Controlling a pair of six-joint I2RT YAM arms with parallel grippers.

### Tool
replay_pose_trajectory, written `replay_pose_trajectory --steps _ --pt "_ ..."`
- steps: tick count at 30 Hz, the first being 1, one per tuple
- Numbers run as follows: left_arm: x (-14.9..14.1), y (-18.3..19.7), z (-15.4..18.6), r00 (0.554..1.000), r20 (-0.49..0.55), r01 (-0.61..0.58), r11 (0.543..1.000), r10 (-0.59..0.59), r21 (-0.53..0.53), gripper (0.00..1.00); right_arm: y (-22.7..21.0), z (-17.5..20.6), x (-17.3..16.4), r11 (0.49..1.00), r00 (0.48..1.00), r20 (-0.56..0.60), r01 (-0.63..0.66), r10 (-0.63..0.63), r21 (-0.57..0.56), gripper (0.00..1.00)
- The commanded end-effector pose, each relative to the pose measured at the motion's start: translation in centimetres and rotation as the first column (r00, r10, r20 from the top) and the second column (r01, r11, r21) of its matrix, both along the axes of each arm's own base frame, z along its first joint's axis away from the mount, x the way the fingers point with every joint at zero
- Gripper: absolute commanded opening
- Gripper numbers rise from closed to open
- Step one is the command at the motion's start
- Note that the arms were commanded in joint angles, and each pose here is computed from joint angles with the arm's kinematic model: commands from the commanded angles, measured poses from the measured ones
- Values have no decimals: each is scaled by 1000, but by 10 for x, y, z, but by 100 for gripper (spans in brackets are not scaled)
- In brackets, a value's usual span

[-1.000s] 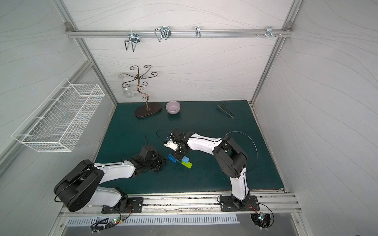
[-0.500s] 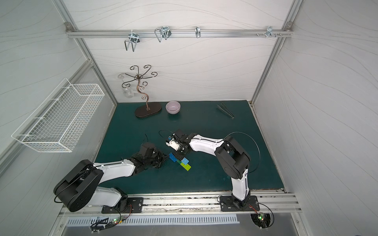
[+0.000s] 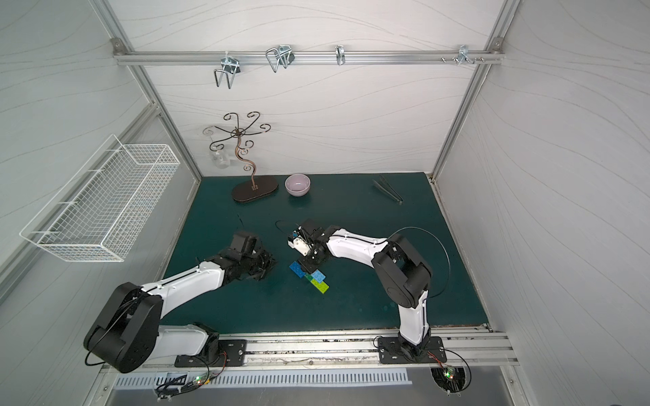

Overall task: Assemble a small pinwheel with lego
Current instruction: Assemble the lego brick with the lego brick, then pick up the lego brick from the center of the board.

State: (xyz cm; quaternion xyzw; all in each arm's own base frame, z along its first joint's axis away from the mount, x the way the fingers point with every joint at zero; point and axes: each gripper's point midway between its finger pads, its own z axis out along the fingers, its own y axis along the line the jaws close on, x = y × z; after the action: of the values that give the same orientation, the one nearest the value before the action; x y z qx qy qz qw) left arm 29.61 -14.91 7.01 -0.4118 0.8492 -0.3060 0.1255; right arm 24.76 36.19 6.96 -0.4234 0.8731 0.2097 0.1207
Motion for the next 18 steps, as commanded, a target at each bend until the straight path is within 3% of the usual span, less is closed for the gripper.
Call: replay_pose_trajectory --steps 1,5,6,8,11,12,14,16,18 --pt "23 27 42 982 73 148 947 -176 283 21 3 64 20 972 980 -148 160 -135 174 38" --pt "66 21 62 914 106 299 827 -391 476 40 -33 92 34 907 925 -196 364 -325 211 49" --pt "79 6 62 863 122 370 778 -490 509 44 -50 91 36 885 900 -189 426 -392 191 51" --pt "95 -16 55 749 56 489 608 -660 625 49 -81 88 36 852 863 -129 504 -489 141 54" --pt "106 -66 40 460 -27 637 309 -887 706 49 -128 89 37 809 810 16 583 -586 78 58" --pt "106 -79 38 365 -19 655 242 -931 715 49 -140 89 36 792 792 31 607 -610 68 58" --pt "103 -105 35 131 39 658 116 -991 744 50 -160 93 32 759 760 29 645 -649 83 59" --pt "102 -118 31 -35 41 630 10 -999 777 53 -173 96 25 741 742 27 666 -670 87 60" --pt "106 -120 20 -128 -23 631 -99 -992 770 54 -183 99 18 738 738 43 669 -674 87 60"
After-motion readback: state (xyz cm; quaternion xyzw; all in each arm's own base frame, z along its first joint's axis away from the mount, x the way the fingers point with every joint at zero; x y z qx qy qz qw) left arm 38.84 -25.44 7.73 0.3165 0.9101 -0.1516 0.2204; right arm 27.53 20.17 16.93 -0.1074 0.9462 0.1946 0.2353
